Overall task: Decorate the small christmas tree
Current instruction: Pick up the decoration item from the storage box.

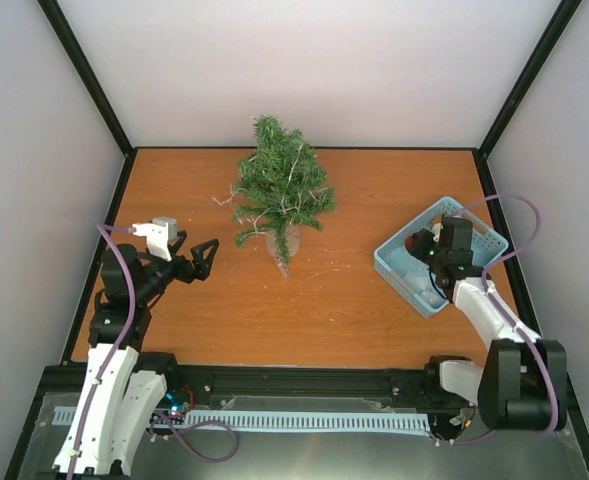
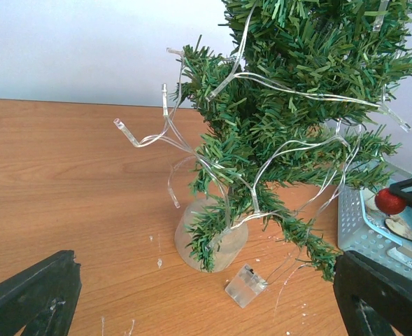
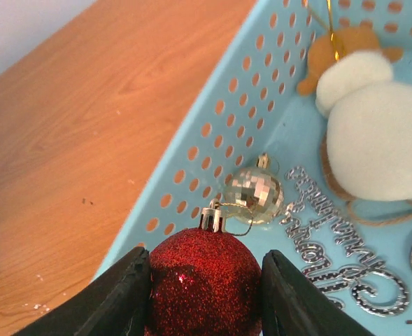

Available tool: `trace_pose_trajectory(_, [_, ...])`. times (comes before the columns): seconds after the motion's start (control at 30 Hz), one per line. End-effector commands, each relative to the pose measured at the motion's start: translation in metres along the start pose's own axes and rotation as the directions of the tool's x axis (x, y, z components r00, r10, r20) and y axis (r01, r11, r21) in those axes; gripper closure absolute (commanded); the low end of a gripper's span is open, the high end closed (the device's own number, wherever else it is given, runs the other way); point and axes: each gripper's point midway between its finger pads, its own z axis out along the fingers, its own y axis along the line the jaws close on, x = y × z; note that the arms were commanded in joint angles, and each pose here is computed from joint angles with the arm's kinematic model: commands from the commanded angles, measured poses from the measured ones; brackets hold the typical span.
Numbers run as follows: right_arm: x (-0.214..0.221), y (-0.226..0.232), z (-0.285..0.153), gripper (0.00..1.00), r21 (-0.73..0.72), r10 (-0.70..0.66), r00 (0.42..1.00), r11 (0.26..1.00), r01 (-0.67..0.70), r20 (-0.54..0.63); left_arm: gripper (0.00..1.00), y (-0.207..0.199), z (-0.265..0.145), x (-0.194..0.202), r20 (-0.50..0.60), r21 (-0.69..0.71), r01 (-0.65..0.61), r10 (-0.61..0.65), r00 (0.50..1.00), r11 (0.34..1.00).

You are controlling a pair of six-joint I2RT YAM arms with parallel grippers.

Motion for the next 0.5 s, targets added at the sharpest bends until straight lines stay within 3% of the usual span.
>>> trace_pose_trajectory(0.0, [-0.032, 0.010, -0.033, 0.57, 0.019, -0.106, 0.990, 0.994, 0.105, 0.097, 0.00, -0.001, 0.001, -0.003, 0.007, 0.005, 0.003, -0.003, 1.000, 1.000])
trace_pose_trajectory(0.27, [-0.066, 0.052, -0.087, 0.56, -0.061, -0.279, 0.927, 0.951, 0.303, 0.251, 0.00, -0.003, 0.003, -0.001, -0.002, 0.020, 0.004, -0.004, 1.000, 1.000])
trace_pose_trajectory(0.47, [-0.075, 0.121, -0.135, 0.56, -0.226, -0.421, 0.801, 0.808, 0.545, 0.425, 0.00, -0.005, 0.004, 0.002, -0.014, 0.040, 0.007, -0.007, 1.000, 0.999])
